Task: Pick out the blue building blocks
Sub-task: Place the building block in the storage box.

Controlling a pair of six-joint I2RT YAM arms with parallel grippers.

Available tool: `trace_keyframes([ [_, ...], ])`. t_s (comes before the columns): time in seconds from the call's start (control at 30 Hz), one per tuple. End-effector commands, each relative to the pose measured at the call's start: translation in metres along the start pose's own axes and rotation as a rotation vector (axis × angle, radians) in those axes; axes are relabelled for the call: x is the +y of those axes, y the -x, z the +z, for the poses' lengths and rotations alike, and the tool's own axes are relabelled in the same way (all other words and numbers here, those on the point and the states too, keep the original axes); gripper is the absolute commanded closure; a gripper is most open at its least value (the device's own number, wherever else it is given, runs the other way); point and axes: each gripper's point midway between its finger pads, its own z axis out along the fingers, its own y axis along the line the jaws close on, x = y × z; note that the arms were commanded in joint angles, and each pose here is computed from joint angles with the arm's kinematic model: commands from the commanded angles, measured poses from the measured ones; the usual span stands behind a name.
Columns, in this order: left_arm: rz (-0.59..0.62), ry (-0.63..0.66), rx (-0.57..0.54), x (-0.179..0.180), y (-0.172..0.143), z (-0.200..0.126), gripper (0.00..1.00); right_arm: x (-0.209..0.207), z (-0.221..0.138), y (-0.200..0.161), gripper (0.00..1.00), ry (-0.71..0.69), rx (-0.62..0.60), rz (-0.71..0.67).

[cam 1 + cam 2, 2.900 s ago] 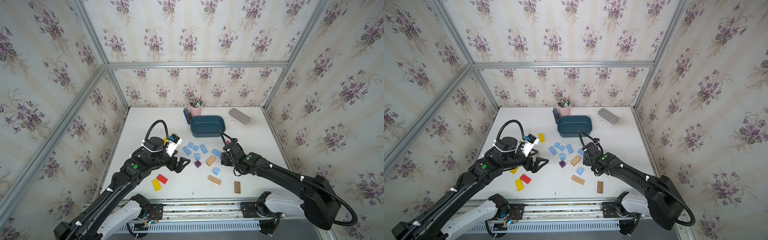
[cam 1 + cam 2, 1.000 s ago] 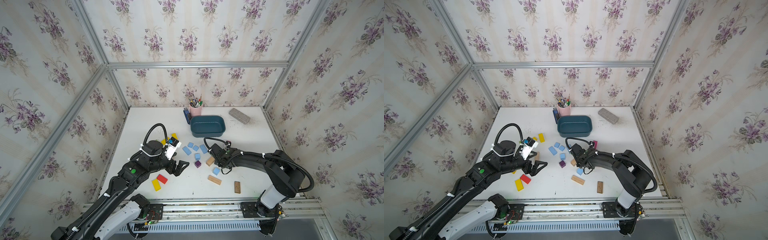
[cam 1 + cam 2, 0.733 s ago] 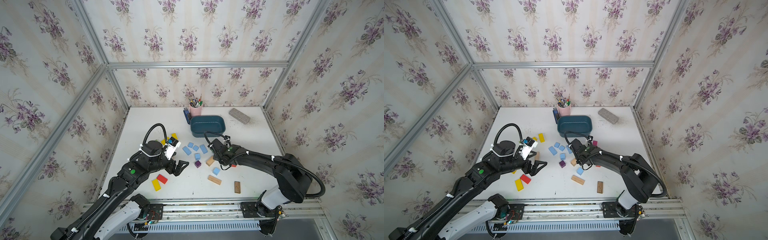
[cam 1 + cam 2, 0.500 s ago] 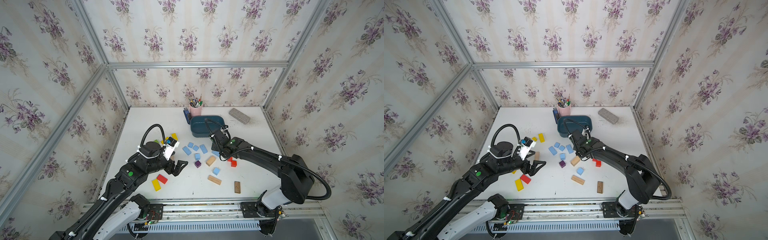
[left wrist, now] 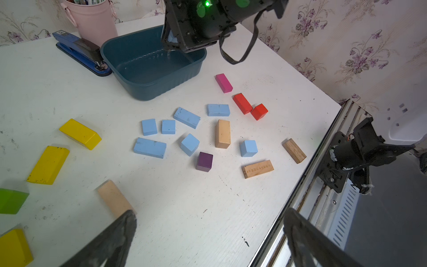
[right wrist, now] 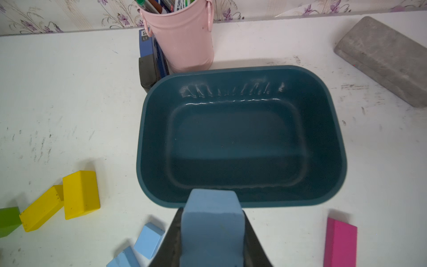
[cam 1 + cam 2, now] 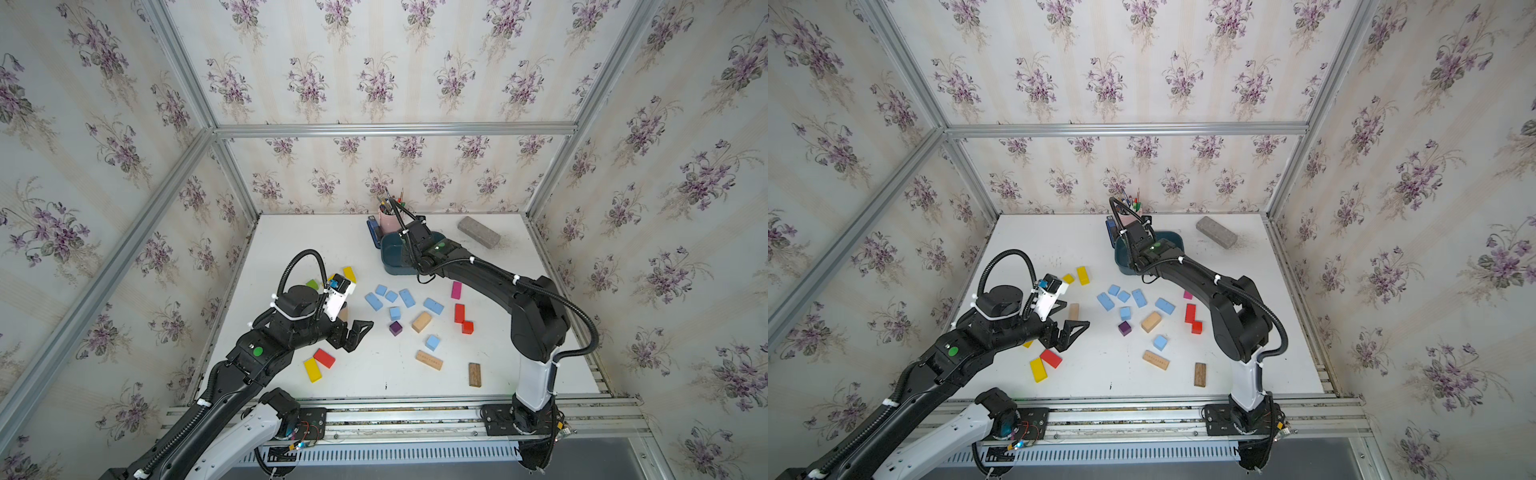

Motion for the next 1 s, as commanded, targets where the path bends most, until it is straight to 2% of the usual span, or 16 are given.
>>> trace_keyframes([
  [0.0, 0.019, 0.009, -0.017, 0.001, 0.004, 0.0, 0.01, 0.008, 0.018, -0.001, 0.93, 0.021, 0.04, -0.036],
  [0.5, 0.016, 0.015, -0.016, 0.003, 0.003, 0.0, 0.01, 0.031, 0.101, -0.001, 0.9, 0.043, 0.148, -0.043],
  [0.63, 0.016, 0.016, -0.015, 0.003, 0.003, 0.0, 0.01, 0.036, 0.112, -0.003, 0.89, 0.056, 0.162, -0.032],
  [0.97, 0.016, 0.013, -0.015, 0.002, 0.003, 0.0, 0.01, 0.042, 0.123, 0.002, 0.78, 0.094, 0.177, 0.015],
])
